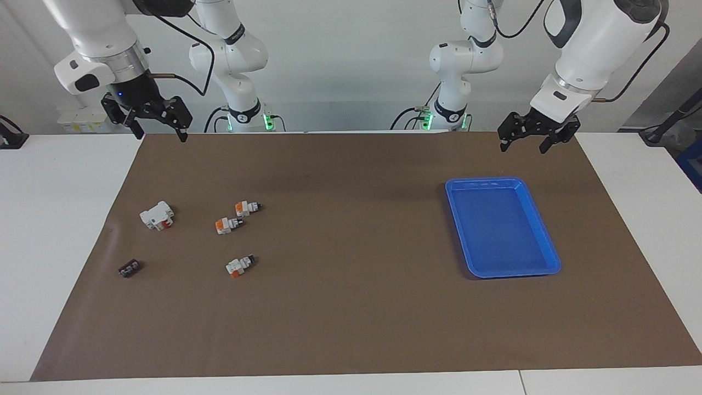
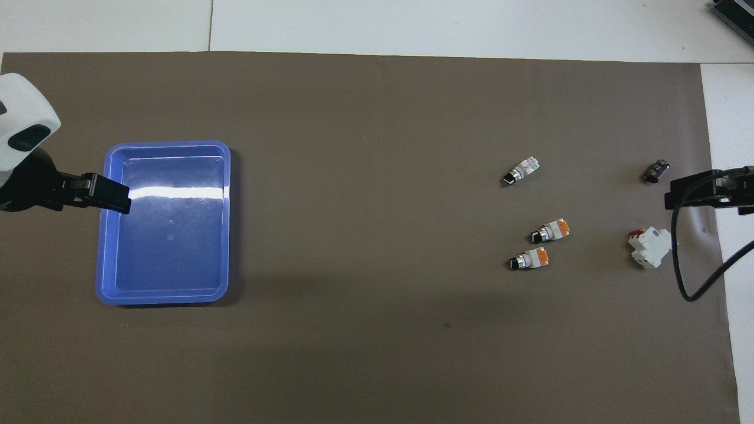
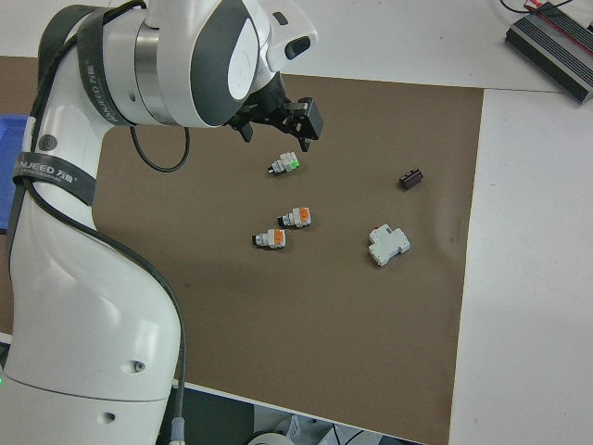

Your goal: Turn and place switch with both arms

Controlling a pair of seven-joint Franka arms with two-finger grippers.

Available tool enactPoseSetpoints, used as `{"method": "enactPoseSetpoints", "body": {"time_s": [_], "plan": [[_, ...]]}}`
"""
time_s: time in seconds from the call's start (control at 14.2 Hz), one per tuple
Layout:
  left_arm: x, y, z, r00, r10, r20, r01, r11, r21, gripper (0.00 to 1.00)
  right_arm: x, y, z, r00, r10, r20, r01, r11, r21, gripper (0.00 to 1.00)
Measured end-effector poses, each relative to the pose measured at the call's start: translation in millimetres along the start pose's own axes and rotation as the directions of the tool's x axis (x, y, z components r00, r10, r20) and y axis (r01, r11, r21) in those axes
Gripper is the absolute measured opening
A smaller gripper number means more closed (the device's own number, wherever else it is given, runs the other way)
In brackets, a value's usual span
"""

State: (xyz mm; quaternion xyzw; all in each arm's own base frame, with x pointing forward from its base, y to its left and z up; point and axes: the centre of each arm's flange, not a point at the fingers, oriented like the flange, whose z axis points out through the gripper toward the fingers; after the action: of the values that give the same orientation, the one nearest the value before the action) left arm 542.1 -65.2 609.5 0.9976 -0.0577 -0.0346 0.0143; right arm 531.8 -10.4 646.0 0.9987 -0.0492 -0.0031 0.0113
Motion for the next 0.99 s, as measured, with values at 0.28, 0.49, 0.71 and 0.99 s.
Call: {"method": "enactPoseSetpoints", "body": {"time_s": [0.28,0.49,0.71,0.99], "plan": [[0,0,0,1.0,0.0,0.0,0.0,1.0,0.0,1.0,0,0,1,1.0,0.004,0.002,-0.004,1.0,0.0,1.0],[0,0,0,1.0,0.0,0.0,0.0,1.0,0.0,1.0,0,-2,2,0.999,0.053,0.006,-0.053,0.999,0.0,1.0],[0,0,0,1.0,0.0,0.0,0.0,1.0,0.0,1.0,0,-8,14,0.993,0.122,-0.009,-0.122,0.993,0.005,1.0],[0,0,0,1.0,0.0,0.0,0.0,1.0,0.0,1.0,-2,-42,63,0.947,0.321,-0.035,-0.32,0.947,0.027,1.0]]}}
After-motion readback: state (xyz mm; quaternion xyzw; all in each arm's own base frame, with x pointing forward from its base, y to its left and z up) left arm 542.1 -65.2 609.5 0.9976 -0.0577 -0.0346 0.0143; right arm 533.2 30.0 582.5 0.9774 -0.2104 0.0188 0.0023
